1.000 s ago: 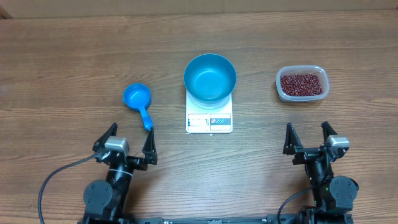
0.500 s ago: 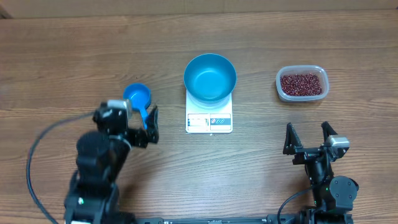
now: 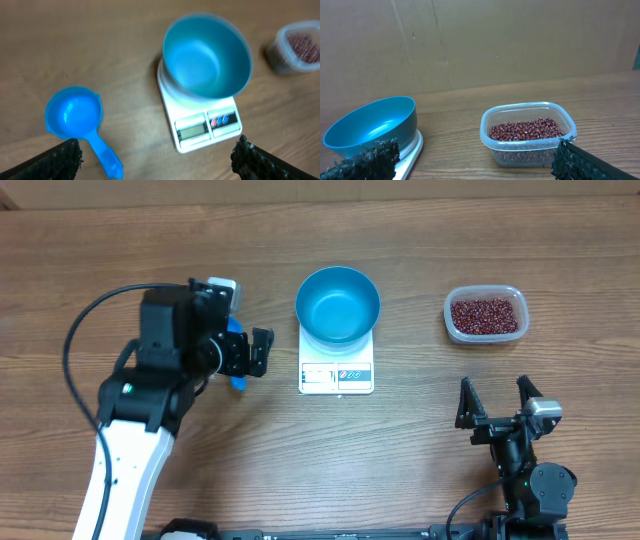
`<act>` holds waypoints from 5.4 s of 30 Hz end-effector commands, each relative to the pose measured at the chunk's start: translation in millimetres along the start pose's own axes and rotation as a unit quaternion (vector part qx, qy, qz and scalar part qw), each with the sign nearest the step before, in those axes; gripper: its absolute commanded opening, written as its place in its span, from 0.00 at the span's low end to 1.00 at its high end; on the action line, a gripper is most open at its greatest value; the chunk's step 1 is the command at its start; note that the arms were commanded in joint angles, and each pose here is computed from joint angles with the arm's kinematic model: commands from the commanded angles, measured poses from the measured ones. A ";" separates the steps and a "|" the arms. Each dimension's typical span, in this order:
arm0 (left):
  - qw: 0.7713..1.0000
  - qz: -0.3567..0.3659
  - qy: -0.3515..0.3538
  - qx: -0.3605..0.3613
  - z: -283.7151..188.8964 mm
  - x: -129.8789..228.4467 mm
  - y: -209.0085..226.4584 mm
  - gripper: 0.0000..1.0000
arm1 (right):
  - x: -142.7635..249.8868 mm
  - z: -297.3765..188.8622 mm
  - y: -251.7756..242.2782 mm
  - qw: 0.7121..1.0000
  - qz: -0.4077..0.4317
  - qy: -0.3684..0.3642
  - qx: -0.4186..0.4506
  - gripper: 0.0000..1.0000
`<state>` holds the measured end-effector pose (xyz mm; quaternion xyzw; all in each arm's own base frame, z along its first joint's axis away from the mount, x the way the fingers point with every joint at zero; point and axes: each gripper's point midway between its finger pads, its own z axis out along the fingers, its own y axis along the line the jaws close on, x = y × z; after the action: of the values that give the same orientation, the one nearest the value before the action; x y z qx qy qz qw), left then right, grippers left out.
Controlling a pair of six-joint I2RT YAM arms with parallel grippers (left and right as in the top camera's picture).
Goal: Scoop item into bowl and weigh 150g on scale
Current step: 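Reach the left gripper to the blue scoop handle and grasp it, then lift the blue scoop with the left gripper toward the teal bowl, then reach the right gripper to the scoop handle and grasp it, then release the left gripper and carry the scoop right to the bean tub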
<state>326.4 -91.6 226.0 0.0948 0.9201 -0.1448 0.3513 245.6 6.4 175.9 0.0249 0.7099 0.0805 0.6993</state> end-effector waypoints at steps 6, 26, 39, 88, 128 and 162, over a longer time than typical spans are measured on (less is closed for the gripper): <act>0.997 -0.019 0.042 0.055 44.4 2.2 0.4 1.00 | 1.9 0.1 -1.5 1.000 0.002 -0.002 0.003 1.00; 0.983 0.009 0.145 -0.114 126.5 1.6 160.7 0.72 | 1.9 0.1 -1.5 1.000 0.002 -0.002 0.003 1.00; 0.967 0.010 0.241 -0.078 169.9 64.1 170.4 0.42 | 1.9 0.1 -1.5 1.000 0.002 -0.002 0.003 1.00; 0.949 -0.299 0.090 0.047 45.8 -39.9 13.6 0.04 | -14.1 -6.9 45.0 0.990 0.059 -0.013 -0.130 1.00; 0.930 -0.357 0.085 0.023 67.7 -34.0 -93.2 0.04 | -95.8 88.0 121.0 0.777 0.392 0.420 -0.256 0.88; 0.880 -0.456 0.124 0.041 64.7 -19.0 -134.8 0.04 | -79.3 84.5 173.0 0.778 0.351 0.450 -0.261 0.31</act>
<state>343.1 -237.9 204.0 -0.3018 0.8987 -0.2955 0.1181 317.3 170.7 267.2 0.0550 0.8411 0.5034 0.1902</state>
